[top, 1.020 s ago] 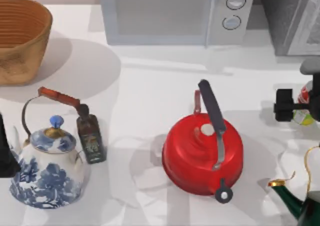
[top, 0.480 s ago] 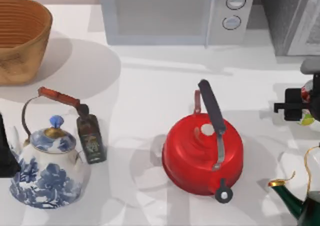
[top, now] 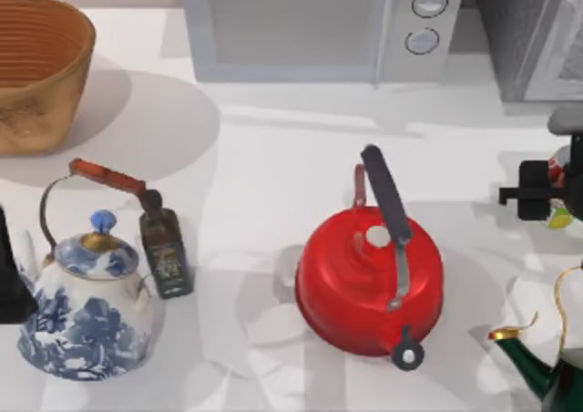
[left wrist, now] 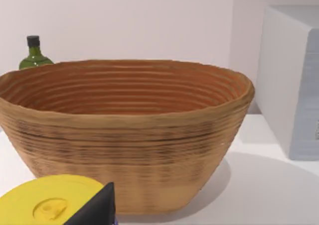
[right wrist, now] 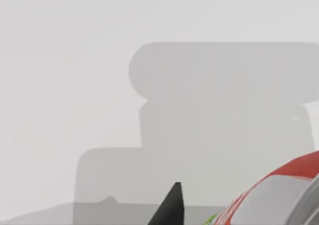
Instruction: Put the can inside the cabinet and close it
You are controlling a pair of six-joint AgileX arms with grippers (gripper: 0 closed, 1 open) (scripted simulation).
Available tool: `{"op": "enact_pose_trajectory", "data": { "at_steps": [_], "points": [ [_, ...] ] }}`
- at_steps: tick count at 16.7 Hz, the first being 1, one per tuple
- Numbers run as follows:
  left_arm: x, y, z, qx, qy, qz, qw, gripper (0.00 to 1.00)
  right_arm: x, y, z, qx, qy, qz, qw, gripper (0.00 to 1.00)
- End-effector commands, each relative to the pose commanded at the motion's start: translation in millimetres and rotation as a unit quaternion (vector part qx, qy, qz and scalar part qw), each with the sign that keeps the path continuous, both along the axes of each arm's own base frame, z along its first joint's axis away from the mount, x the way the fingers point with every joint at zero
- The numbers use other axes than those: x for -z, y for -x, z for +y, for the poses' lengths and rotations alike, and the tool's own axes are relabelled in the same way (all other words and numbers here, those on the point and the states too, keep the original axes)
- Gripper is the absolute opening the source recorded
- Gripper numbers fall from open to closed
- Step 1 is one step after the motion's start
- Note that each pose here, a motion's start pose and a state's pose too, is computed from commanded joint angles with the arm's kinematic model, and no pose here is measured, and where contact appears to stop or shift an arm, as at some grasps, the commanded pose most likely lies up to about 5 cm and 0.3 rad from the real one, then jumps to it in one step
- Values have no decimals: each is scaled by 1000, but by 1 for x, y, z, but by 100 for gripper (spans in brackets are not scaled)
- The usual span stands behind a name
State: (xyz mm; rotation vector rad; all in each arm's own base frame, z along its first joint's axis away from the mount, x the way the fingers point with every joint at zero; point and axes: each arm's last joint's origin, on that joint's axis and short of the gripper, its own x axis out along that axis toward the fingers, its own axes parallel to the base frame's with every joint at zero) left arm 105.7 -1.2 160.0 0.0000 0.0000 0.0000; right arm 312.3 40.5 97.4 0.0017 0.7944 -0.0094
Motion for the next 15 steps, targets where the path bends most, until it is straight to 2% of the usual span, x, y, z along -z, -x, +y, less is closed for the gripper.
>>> {"op": "enact_pose_trajectory", "data": {
  "at_steps": [4, 7, 15],
  "points": [
    [0, 0, 0, 0, 0, 0, 1000, 100, -3, -1, 1, 0, 0, -1, 1000, 0],
    [0, 0, 0, 0, 0, 0, 1000, 100, -23, -9, 2, 0, 0, 0, 1000, 0],
    [0, 0, 0, 0, 0, 0, 1000, 100, -129, -5, 1, 0, 1, 11, 1000, 0]
  ]
}}
